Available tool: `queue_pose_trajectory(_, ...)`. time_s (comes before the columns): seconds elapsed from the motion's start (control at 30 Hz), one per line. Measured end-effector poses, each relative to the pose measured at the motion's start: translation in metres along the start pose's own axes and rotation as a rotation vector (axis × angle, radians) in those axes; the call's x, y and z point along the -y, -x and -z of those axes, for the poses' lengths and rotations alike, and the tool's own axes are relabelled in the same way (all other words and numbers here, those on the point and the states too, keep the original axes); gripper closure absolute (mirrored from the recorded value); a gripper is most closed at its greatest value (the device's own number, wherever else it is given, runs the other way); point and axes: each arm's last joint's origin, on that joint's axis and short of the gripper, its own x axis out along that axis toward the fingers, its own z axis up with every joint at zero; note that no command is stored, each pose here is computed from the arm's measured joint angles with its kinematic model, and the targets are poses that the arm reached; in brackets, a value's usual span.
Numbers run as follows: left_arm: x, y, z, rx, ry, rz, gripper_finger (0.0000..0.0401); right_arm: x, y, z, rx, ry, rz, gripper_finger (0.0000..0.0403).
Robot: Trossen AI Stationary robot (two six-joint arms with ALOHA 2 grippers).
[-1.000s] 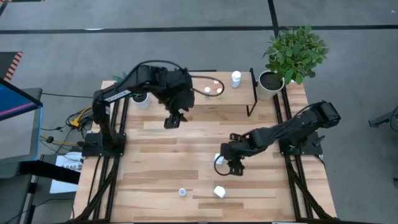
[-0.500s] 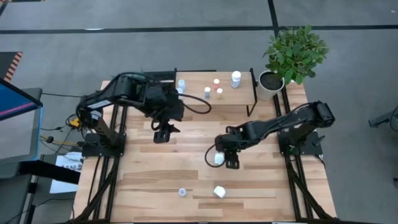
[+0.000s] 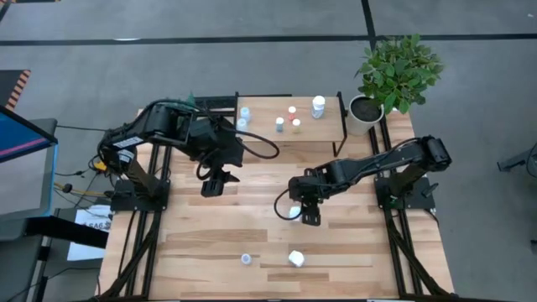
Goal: Pick and place medicine bottles onto shelf by color
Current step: Put the top large white pill bottle on the shelf
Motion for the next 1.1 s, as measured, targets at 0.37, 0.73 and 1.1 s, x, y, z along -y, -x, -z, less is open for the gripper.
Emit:
queue_pose_trajectory(0.37, 0.010, 0.000, 0.003, -0.010, 0.000, 0.097, 0.0217, -0.005, 0.000, -0.003, 0.046, -0.076, -0.023, 0.0086)
queue_pose_trajectory(0.73, 0.033, -0.004, 0.036, -0.123, -0.010, 0.082, 0.0217, -0.019, -0.003, 0.000, 0.088, 0.078, 0.007, 0.0085)
queue_pose_trajectory(1.1, 0.043, -0.003, 0.047, -0.146, 0.015, 0.081, 0.0217, -0.025, -0.033, -0.004, 0.024, 0.125, 0.041, 0.0085)
